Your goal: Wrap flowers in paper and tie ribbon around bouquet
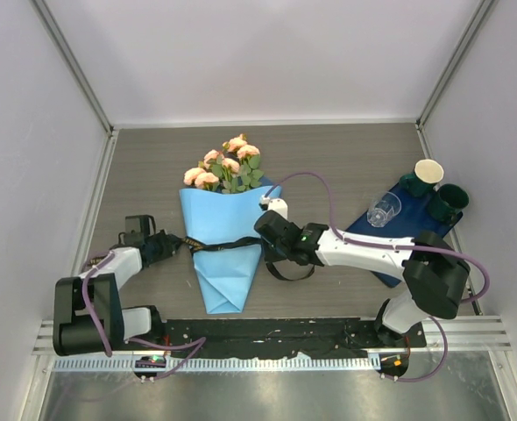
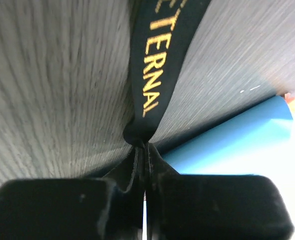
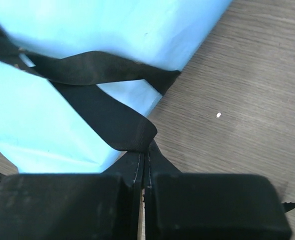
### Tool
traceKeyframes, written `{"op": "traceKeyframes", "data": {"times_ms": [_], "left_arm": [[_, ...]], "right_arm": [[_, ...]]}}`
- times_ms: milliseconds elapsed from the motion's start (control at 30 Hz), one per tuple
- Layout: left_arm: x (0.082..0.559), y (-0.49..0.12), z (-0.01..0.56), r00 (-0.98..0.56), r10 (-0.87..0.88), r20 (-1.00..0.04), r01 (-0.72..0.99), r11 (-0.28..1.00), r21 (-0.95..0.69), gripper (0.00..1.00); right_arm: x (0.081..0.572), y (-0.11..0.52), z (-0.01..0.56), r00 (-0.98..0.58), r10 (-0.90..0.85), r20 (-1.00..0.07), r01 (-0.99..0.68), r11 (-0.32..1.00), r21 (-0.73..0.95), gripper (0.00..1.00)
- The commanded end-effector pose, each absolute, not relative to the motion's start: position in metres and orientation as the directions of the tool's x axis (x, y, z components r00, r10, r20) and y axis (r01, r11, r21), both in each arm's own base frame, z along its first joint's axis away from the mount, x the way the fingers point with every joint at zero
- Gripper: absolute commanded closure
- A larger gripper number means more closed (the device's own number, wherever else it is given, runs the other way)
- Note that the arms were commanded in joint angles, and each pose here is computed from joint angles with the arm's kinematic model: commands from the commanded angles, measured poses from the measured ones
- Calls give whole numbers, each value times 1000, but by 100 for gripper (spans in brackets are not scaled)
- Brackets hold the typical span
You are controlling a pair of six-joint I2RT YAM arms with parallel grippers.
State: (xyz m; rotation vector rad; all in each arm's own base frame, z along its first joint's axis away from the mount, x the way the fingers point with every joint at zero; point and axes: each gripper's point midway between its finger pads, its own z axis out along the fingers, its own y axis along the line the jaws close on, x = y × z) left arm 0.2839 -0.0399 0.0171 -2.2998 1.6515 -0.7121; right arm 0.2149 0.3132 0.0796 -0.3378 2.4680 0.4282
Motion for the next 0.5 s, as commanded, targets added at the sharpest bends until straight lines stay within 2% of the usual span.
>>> {"op": "traceKeyframes", "data": {"times_ms": [0,33,67,100,133,167,300,400,467], "left_arm": [[261,-13,21,202,-974,99,-852,-225,-473,100],[260,4,34,173,-984,-30,-869,-138,-476,100],[238,9,34,151,-984,-90,-912,-104,-396,100],[233,23,44,149,-974,-173,-916,-69,-396,100],[232,28,56,110,-971,-213,-922,-20,-388,100],[218,35,56,107,-969,-224,-940,-25,-340,100],[206,56,64,97,-966,-241,-948,-16,-317,100],[187,76,61,134,-953,-272,-964,-62,-259,100],[173,94,55,190,-942,-278,-963,-124,-240,100]], "right_arm": [[237,301,79,-829,178,-530,-44,924,381,100],[239,299,77,-842,226,-489,-2,906,423,100],[235,300,71,-862,286,-419,53,872,487,100],[248,287,74,-846,375,-378,131,835,534,100],[249,278,65,-835,433,-339,186,802,567,100],[251,274,65,-821,505,-265,257,743,618,100],[269,231,53,-678,729,-91,480,533,697,100],[283,201,44,-556,830,-42,573,420,704,100],[287,189,43,-502,863,-63,584,391,711,100]]}}
